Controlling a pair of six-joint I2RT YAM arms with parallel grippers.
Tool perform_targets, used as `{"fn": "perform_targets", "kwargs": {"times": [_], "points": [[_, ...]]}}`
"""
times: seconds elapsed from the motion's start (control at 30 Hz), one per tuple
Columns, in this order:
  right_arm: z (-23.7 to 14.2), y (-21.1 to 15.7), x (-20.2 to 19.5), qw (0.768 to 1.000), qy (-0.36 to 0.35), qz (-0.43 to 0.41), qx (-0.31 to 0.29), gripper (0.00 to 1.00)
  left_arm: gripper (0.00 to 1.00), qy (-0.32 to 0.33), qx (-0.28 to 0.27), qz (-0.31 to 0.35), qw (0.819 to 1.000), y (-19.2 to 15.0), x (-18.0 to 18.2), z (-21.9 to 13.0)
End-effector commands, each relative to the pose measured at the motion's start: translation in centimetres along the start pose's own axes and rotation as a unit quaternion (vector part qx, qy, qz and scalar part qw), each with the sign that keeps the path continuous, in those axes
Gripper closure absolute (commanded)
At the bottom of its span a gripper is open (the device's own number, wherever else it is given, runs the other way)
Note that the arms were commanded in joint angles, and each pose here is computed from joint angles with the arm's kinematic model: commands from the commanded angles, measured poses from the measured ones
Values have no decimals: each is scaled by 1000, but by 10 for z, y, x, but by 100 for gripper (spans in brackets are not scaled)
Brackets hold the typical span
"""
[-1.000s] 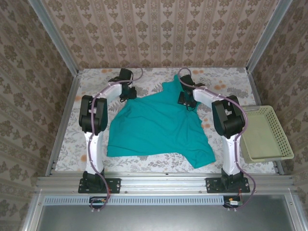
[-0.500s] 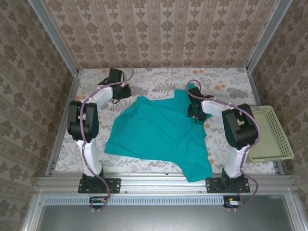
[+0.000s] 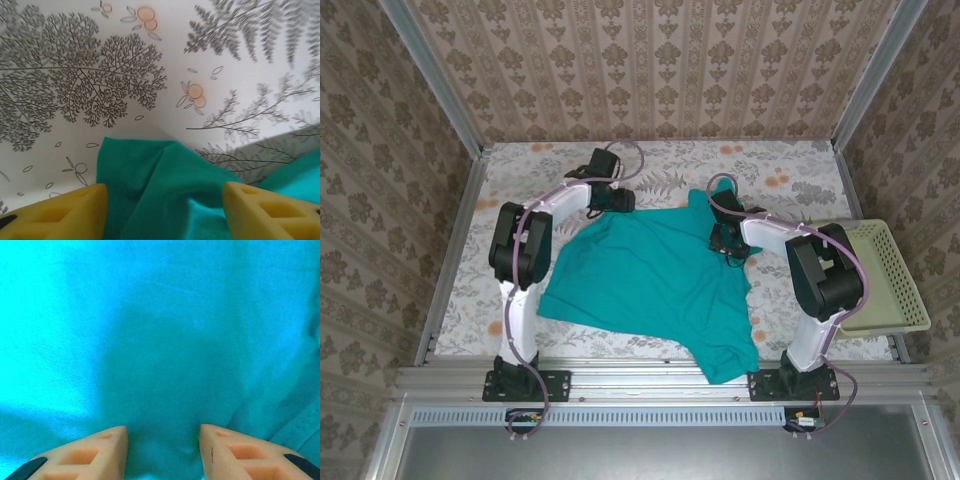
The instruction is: Fold the inside-out t-shirt
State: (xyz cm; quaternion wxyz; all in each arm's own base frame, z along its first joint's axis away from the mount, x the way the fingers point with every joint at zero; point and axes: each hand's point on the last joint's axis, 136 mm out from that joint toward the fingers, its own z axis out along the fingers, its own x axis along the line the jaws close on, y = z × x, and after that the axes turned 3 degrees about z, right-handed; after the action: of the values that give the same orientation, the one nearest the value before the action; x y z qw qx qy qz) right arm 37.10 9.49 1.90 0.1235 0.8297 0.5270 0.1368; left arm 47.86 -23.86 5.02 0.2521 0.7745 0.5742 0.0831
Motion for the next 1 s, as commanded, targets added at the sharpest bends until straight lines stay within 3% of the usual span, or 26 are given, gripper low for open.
{"fn": "perform_targets", "kwargs": {"times": [0.0, 0.17, 0.33, 0.63, 0.77, 0.9, 0.97], "points": [[-1, -11, -4, 1000, -4, 7, 7, 57, 44, 48, 29, -2, 998, -5, 18, 8], [-2, -16, -8, 1000, -10, 8, 5, 57, 76, 62, 27, -59, 996, -4, 45, 10], [-2, -16, -8, 1000, -17, 10, 3, 60, 93, 44, -22, -119, 992, -1, 60, -21], [-2, -16, -7, 999, -34, 3, -2, 66, 100, 5, -73, -205, 976, -18, 85, -71], [-3, -18, -8, 999, -42, -6, -4, 67, 100, -36, -90, -260, 961, -30, 90, -86], [-13, -15, -6, 999, -36, -17, -23, 68, 100, -57, -117, -260, 957, -36, 81, -114], [-31, -1, 11, 997, -8, -57, -55, 63, 100, -58, -113, -262, 957, -42, 74, -121]]}}
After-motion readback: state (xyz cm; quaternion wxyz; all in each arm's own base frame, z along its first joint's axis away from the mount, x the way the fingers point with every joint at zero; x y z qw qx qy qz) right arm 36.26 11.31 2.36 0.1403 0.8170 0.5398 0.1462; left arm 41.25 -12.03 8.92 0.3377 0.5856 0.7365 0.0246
